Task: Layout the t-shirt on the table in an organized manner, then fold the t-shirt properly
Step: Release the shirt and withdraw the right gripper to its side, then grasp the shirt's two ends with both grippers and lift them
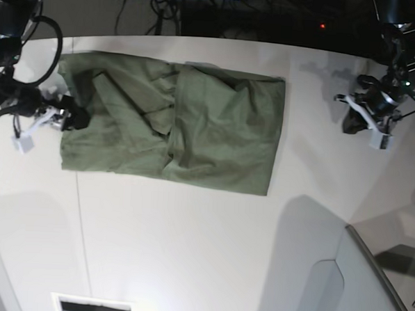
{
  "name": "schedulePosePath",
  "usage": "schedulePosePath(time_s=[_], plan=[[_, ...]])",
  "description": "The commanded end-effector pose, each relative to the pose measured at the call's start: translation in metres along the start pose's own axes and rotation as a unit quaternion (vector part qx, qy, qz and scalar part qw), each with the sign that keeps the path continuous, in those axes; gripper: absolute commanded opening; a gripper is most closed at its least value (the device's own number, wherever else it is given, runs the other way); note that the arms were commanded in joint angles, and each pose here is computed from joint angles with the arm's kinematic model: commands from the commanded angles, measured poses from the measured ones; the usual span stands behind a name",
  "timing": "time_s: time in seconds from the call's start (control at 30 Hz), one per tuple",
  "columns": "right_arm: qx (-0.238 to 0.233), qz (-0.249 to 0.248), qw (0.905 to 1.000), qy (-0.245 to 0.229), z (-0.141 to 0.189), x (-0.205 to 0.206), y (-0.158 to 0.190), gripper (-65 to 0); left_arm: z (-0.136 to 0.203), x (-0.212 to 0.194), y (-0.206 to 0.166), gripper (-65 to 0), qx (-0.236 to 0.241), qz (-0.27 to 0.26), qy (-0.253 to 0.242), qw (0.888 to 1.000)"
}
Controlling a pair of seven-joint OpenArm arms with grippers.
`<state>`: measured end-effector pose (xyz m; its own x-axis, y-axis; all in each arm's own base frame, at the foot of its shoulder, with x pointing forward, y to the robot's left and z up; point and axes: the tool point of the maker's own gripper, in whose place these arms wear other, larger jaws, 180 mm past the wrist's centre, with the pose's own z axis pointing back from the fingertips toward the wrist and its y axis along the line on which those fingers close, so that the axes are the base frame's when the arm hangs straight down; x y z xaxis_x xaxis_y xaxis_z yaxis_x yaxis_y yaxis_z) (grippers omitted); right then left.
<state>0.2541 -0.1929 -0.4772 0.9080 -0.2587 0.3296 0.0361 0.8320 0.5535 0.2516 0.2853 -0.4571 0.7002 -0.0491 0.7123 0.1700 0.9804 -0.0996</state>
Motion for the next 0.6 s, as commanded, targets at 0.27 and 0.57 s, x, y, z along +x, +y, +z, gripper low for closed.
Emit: schedulePosePath(time_s=[0.27,0.57], plan=[[0.016,0.023,0.9990,0.034,-0.018,-0.012,0.022,-8.0,-0.036,0.014,-0.027,-65.0,-0.041,0.020,-0.010,0.999],[0.016,0.021,0.9987,0.044,-0.019,-0.021,0.021,-11.3,-0.078,0.021,-0.117,-65.0,-0.140,0.010,-0.016,0.990]])
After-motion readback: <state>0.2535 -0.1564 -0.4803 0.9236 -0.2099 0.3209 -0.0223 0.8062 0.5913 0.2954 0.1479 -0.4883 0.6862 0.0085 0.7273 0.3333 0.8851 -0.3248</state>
